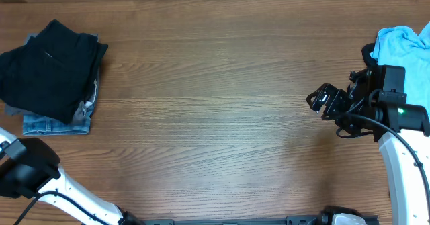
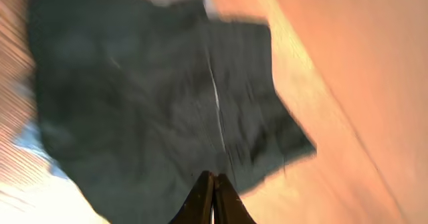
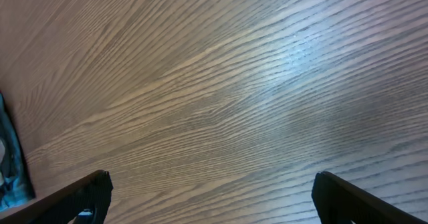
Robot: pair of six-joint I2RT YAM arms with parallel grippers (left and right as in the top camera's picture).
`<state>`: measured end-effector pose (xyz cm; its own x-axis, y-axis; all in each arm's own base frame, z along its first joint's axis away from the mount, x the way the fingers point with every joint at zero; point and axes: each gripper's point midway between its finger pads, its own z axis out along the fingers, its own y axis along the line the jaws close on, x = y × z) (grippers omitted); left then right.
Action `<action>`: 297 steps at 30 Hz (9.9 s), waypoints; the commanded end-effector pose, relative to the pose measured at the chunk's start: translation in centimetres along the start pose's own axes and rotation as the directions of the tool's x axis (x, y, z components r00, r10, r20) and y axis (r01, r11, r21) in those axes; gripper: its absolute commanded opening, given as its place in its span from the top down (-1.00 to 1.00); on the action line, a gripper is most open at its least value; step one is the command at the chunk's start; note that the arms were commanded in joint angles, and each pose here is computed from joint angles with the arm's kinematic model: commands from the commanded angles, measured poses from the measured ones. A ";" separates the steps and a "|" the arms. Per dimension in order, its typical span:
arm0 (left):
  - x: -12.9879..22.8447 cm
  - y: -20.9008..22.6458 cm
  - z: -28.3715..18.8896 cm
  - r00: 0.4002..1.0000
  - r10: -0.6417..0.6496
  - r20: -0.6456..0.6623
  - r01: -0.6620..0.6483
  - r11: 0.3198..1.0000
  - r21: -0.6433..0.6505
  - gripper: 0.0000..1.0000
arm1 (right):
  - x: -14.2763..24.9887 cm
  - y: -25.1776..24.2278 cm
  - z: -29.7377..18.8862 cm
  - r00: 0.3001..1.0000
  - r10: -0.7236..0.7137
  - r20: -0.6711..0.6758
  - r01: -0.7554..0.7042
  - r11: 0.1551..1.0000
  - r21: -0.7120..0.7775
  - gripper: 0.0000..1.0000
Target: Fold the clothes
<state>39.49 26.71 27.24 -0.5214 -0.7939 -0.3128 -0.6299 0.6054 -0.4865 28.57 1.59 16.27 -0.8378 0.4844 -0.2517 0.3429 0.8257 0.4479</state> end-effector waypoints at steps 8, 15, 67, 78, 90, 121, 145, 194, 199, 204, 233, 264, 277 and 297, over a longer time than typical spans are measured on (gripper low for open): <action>6.4 1.6 8.7 0.933 0.069 -0.353 -0.016 0.989 0.149 0.92 | -0.2 -0.1 -0.1 1.000 -0.002 0.009 0.002 1.000 0.005 -1.00; 11.5 6.8 14.6 0.857 0.003 -0.515 0.042 0.996 0.076 0.92 | -0.2 -0.1 -0.1 1.000 -0.002 0.009 0.002 1.000 0.005 -1.00; 17.0 -7.0 22.7 0.826 0.429 -0.366 -0.152 0.794 0.588 0.91 | -0.2 -0.1 -0.1 1.000 -0.002 0.009 0.002 1.000 0.005 -1.00; 15.4 -8.4 20.6 0.866 0.399 -0.300 -0.006 0.610 0.793 0.80 | -0.2 -0.1 -0.1 1.000 -0.002 0.009 0.002 1.000 0.005 -1.00; 4.2 -10.5 8.4 0.936 0.350 -0.019 -0.260 0.731 0.631 0.82 | -0.2 -0.1 -0.1 1.000 -0.002 0.009 0.002 1.000 0.005 -1.00; -0.5 -3.5 12.5 0.967 0.110 -0.229 0.153 0.466 0.871 0.81 | -0.2 -0.1 -0.1 1.000 -0.002 0.009 0.002 1.000 0.005 -1.00; 0.6 17.3 15.2 0.942 -0.319 -0.103 0.313 0.947 -0.064 0.86 | -0.2 -0.1 -0.1 1.000 -0.002 0.009 0.002 1.000 0.005 -1.00; 12.9 -23.0 -7.0 0.935 0.322 0.152 -0.356 0.837 0.417 -1.00 | -0.2 -0.1 -0.1 1.000 -0.002 0.009 0.002 1.000 0.005 -1.00; 12.9 -23.0 -7.0 0.935 0.322 0.152 -0.356 0.837 0.417 -1.00 | -0.2 -0.1 -0.1 1.000 -0.002 0.009 0.002 1.000 0.005 -1.00; 12.9 -23.0 -7.0 0.935 0.322 0.152 -0.356 0.837 0.416 -1.00 | -0.2 -0.1 -0.1 1.000 -0.002 0.009 0.002 1.000 0.005 -1.00; 12.9 -23.0 -7.0 0.935 0.321 0.152 -0.356 0.837 0.416 -1.00 | -0.2 -0.1 -0.1 1.000 -0.002 0.009 0.002 1.000 0.006 -1.00; 12.9 -23.0 -7.0 0.935 0.321 0.152 -0.356 0.837 0.416 -1.00 | 9.6 4.6 -15.9 0.756 -0.222 0.616 0.422 0.885 -0.199 -1.00; 12.9 -23.0 -7.0 0.935 0.321 0.152 -0.356 0.837 0.416 -1.00 | 6.1 6.0 -17.5 0.507 -0.158 0.847 0.530 0.832 -0.162 -0.99; 12.9 -23.0 -7.0 0.935 0.321 0.152 -0.356 0.837 0.416 -1.00 | 4.6 5.3 -9.9 0.344 -0.069 0.937 0.611 0.774 -0.167 -1.00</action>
<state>43.40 2.88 39.78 -0.6098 -0.5517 -0.5690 -0.1001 0.7657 -0.6353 21.81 5.54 27.23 0.0743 0.3778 -0.9229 -0.3328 0.8818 0.3342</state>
